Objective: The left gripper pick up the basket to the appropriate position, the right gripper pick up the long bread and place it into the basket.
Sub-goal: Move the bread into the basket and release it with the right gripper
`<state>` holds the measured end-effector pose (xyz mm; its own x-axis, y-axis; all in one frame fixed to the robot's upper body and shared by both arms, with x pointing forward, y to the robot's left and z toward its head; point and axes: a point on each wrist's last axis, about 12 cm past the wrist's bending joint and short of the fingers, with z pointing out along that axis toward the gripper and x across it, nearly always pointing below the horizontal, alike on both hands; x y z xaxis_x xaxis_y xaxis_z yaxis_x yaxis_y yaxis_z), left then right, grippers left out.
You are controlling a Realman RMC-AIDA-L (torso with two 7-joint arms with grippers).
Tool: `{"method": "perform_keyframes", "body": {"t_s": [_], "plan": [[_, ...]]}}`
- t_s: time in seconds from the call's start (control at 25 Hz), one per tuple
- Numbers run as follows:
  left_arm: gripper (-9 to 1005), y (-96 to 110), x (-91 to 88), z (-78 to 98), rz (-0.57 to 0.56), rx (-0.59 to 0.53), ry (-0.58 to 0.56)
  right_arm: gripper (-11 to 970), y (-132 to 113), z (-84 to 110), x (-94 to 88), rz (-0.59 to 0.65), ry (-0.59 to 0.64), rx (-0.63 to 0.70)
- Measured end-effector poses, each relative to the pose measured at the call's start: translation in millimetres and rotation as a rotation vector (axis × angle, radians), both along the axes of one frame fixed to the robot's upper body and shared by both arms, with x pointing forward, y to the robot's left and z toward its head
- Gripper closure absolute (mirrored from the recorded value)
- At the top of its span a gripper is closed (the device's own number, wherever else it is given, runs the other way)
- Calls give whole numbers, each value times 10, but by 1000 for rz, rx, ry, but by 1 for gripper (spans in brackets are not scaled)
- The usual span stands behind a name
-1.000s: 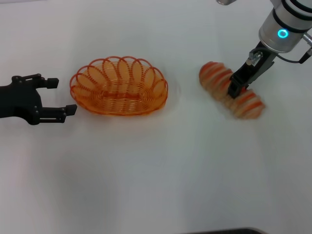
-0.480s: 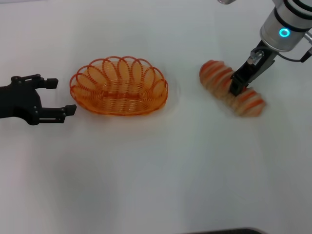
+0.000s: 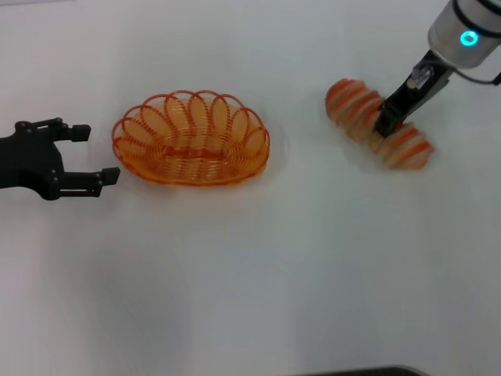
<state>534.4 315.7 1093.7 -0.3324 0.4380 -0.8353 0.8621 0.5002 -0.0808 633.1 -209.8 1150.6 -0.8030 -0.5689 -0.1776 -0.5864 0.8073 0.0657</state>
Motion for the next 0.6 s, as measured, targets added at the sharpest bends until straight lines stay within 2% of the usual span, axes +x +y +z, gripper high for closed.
{"method": "perform_keyframes", "body": {"t_s": [0.08,0.32,0.6], "plan": [[110,29,-12,34,-5,-7,0,774,-29,65,21,8,-22,20],[110,51,-48,28,-3,-19,10,780,-150,212,97,43,-103,186],[111,86,-93,9,15,-36,16,782,-218,331,144,157,-175,252]]}}
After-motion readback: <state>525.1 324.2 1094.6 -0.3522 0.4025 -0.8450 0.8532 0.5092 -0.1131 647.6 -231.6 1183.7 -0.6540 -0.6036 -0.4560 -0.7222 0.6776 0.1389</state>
